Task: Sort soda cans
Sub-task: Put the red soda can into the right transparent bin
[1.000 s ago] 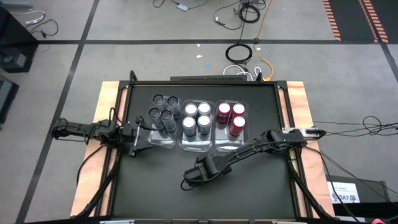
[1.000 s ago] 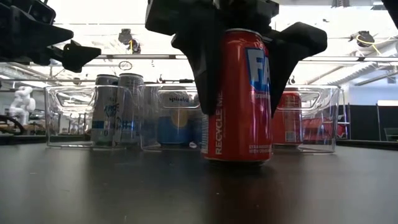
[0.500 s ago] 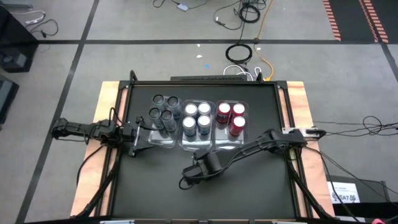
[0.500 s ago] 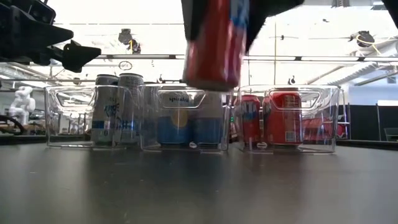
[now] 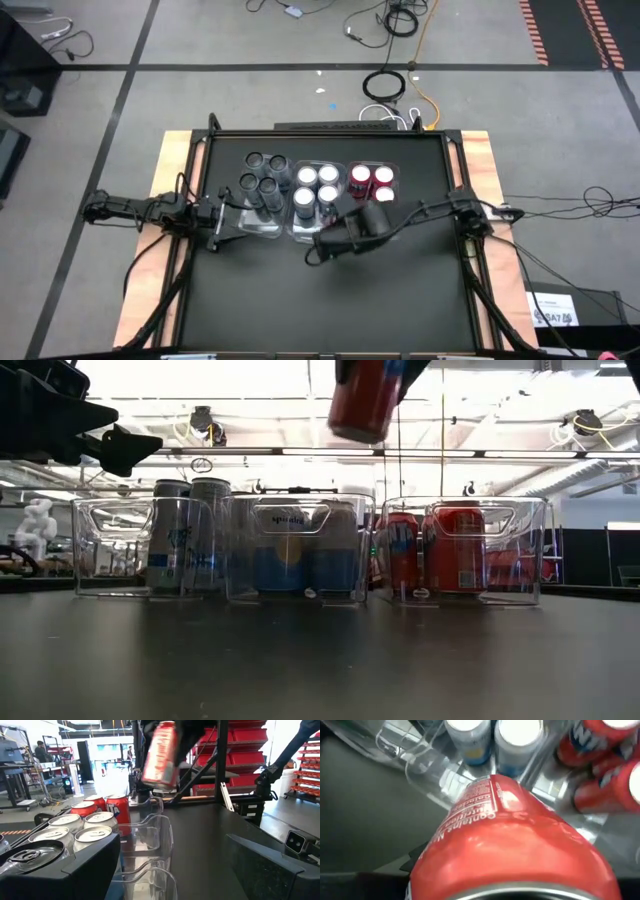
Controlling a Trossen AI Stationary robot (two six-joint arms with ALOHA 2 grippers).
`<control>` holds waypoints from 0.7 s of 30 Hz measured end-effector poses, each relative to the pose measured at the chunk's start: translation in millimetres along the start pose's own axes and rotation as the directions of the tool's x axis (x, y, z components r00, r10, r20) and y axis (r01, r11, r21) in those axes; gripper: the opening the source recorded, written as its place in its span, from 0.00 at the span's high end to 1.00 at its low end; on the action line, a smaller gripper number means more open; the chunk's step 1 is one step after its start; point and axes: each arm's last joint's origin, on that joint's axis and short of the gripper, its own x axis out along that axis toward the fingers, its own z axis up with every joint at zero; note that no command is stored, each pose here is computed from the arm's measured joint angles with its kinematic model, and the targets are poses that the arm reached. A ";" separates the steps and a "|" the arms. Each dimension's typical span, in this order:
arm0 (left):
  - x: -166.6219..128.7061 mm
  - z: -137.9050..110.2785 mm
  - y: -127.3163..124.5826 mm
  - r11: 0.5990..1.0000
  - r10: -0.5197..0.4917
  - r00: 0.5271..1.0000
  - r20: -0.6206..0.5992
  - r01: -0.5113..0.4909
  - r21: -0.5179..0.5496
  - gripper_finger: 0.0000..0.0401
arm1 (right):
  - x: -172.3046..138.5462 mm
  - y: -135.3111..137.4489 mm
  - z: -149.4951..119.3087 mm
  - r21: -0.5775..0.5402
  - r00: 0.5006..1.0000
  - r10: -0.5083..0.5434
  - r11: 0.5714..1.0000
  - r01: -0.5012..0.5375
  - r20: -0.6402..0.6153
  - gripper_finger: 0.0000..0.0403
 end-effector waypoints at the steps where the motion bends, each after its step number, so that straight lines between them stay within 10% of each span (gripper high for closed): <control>1: 0.0 -0.1 0.0 1.000 0.000 1.000 -0.001 0.000 0.000 0.09 | 0.8 -1.2 4.8 -0.021 1.000 -0.004 1.000 0.004 0.004 0.28; 21: 0.0 0.0 0.0 1.000 0.000 1.000 0.000 0.000 0.000 0.09 | 23.7 -21.0 74.2 -0.450 0.997 -0.034 0.893 -0.002 -0.071 0.27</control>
